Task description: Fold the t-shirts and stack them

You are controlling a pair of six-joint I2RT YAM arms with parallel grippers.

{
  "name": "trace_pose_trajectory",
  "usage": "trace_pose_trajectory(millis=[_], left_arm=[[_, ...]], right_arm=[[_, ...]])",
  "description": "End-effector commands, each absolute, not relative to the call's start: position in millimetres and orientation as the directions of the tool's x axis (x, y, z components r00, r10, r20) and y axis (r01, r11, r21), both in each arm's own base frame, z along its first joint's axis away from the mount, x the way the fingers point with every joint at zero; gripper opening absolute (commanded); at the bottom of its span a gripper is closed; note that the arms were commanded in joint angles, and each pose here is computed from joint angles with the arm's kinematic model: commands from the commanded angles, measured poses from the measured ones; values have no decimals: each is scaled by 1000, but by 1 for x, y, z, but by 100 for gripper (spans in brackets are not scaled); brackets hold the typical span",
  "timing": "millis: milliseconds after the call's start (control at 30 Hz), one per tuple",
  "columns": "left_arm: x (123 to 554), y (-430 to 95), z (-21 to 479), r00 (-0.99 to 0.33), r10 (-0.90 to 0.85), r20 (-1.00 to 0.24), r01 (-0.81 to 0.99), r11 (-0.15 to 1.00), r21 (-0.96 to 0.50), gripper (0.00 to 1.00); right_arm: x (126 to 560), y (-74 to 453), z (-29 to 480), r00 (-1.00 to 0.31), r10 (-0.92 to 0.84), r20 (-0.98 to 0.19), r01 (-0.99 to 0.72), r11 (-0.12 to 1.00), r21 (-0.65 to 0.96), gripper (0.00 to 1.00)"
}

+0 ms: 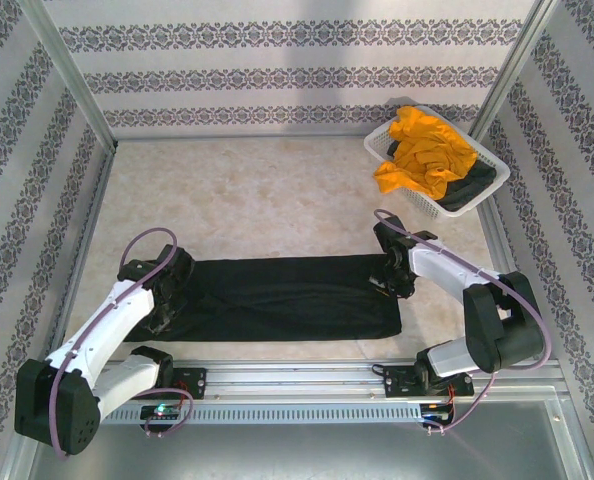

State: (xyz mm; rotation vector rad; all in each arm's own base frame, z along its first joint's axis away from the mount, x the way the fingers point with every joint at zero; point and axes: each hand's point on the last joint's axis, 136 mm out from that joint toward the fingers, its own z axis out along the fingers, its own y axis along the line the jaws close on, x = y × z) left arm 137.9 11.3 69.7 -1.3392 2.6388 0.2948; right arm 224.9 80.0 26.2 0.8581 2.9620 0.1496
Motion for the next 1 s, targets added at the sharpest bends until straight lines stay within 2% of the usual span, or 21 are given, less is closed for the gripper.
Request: trace_pose_trajectory(millis=[0,67,167,300,400,533,733,867,967], left_arm=[[162,8,94,-603,-743,-291,-784,619,42,32],[174,5,109,-599,-738,-310,-779,627,11,38],[197,-2,131,-588,-740,-328,-771,635,-52,43],[236,-21,138,-602,-729,-325,-733,666,-138,43],[262,-43,117,-622,-740,-254,-720,669,-184,39],[281,-59,78,-644,-747,-166,-732,665,-149,30],[286,-55,22,-666,-743,-69,-741,669,-49,29],[308,-44,-3,-646,-763,-5,-760,644,-85,28],[349,-33,-11,-655,-756,2,-746,646,-165,28]], right_arm=[[236,84,44,-855,515,-58,507,854,118,7],[246,86,59,-856,506,-111,492,861,133,10],[259,92,72,-846,509,-156,485,858,171,15],[273,111,64,-835,535,-130,499,836,229,16],[278,121,44,-826,557,-87,527,818,231,14],[280,124,23,-816,576,-47,558,807,196,13],[289,117,3,-812,583,-23,580,811,78,13],[311,114,-1,-811,585,-1,584,810,47,13],[345,108,-2,-804,595,-8,594,803,55,13]])
